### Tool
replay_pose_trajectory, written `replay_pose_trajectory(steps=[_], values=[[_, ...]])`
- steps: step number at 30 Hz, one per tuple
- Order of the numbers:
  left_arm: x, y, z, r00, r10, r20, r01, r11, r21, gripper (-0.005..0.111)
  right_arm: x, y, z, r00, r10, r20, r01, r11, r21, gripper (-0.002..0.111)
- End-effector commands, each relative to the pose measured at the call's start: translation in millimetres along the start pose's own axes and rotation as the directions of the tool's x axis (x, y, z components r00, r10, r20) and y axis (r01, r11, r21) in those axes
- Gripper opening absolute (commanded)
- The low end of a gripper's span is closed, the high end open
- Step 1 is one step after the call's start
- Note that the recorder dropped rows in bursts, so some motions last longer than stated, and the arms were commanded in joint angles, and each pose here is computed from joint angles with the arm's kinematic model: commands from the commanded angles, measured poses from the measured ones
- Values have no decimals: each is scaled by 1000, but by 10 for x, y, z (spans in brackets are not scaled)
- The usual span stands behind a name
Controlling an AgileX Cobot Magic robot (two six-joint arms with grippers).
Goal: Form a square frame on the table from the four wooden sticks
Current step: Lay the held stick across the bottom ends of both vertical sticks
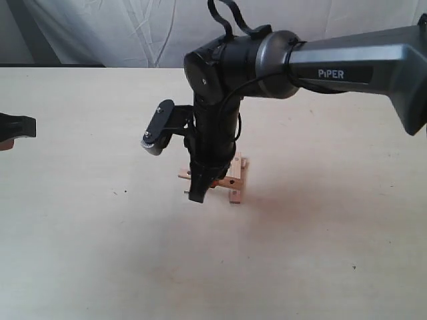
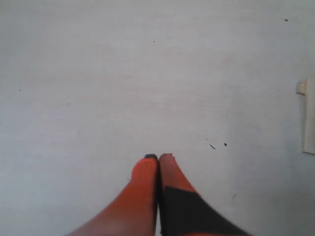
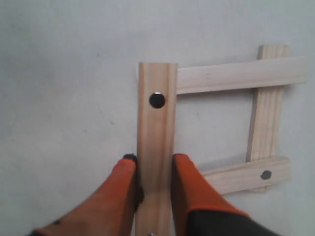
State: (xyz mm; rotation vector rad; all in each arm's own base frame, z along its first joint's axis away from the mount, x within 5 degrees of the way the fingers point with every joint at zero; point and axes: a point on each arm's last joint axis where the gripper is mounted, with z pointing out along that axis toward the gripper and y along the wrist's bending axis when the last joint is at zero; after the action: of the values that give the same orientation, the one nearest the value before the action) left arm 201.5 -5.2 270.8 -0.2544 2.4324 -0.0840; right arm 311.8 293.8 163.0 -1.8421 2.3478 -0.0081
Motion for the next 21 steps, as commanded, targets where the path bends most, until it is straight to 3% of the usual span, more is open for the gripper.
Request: replay_pose_trajectory(steps=[1,14,21], values=[[-24,2,-28,1000,0,22,0,1000,2,0,42,-19,63,999,-40,13,39,998,44,-1],[-24,2,-28,1000,0,22,0,1000,2,0,37,-17,233,999,-37,0,37,999,34,0],[-23,0,-28,1000,-3,21,3,1000,4,0,44,-4,234,1000,-30,-7,30,999,19,25]])
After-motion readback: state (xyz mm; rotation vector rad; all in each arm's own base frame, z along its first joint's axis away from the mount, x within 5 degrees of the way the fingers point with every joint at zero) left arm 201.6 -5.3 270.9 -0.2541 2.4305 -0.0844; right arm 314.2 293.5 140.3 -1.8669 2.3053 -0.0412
